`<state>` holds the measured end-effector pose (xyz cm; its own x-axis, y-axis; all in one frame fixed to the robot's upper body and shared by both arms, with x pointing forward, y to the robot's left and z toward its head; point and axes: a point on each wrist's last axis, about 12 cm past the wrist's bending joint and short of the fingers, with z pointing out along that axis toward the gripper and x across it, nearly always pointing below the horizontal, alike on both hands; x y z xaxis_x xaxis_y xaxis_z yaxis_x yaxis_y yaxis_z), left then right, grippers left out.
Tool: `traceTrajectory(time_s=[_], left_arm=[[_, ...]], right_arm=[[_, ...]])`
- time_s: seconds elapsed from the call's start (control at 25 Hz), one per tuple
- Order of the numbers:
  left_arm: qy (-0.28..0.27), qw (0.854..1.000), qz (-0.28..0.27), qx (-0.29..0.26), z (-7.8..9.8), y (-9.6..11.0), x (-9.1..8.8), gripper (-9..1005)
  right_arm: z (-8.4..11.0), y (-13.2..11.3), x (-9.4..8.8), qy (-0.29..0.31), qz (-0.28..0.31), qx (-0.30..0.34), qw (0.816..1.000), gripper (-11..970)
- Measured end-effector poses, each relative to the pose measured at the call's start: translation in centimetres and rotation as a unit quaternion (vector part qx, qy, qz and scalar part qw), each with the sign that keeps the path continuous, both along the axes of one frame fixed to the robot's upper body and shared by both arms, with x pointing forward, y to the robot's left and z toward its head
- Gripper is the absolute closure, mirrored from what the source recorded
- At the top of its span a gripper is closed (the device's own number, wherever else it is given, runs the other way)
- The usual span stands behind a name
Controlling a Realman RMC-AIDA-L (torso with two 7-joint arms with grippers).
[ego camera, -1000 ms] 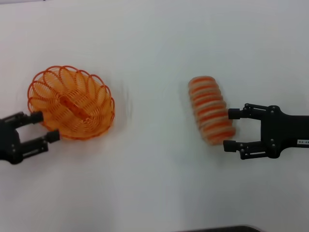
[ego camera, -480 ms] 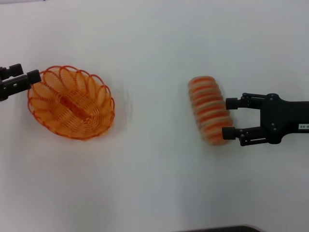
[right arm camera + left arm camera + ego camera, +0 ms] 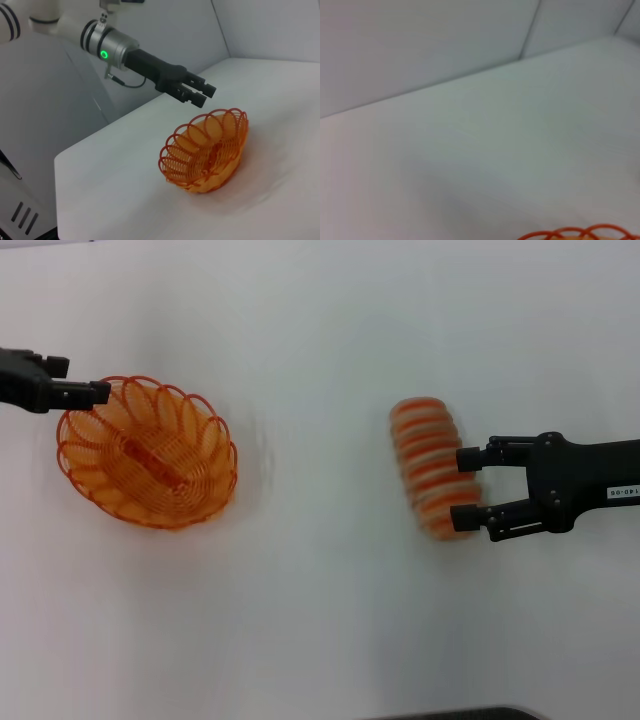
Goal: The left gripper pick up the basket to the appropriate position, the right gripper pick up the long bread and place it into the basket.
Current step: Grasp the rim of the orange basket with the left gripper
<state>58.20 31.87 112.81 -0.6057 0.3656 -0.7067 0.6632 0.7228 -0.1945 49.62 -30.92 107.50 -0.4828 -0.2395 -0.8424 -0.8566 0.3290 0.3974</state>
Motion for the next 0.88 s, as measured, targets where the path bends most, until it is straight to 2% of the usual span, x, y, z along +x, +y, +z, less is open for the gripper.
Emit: traceTrajectory(time_s=[0.2,0.4,0.6,0.88], left_arm=[[0.010,0.996,-0.020,0.083,1.5,-1.6,2.0,266],[0.019,0.989,-0.029,0.141,2.1,-3.1,3.3,271],[0.024,0.982,-0.050,0.183,2.0,-4.6,3.9,275],[0.036,0.973,-0.061,0.220,0.7,-6.0,4.0,310]], right_arm=[[0.1,0.1,0.2,0.005,0.002,-0.002,1.000,13],[0.2,0.2,0.3,0.006,0.003,-0.003,1.000,13],[0.2,0.2,0.3,0.006,0.003,-0.003,1.000,13],[0.2,0.3,0.2,0.005,0.008,-0.001,1.000,13]])
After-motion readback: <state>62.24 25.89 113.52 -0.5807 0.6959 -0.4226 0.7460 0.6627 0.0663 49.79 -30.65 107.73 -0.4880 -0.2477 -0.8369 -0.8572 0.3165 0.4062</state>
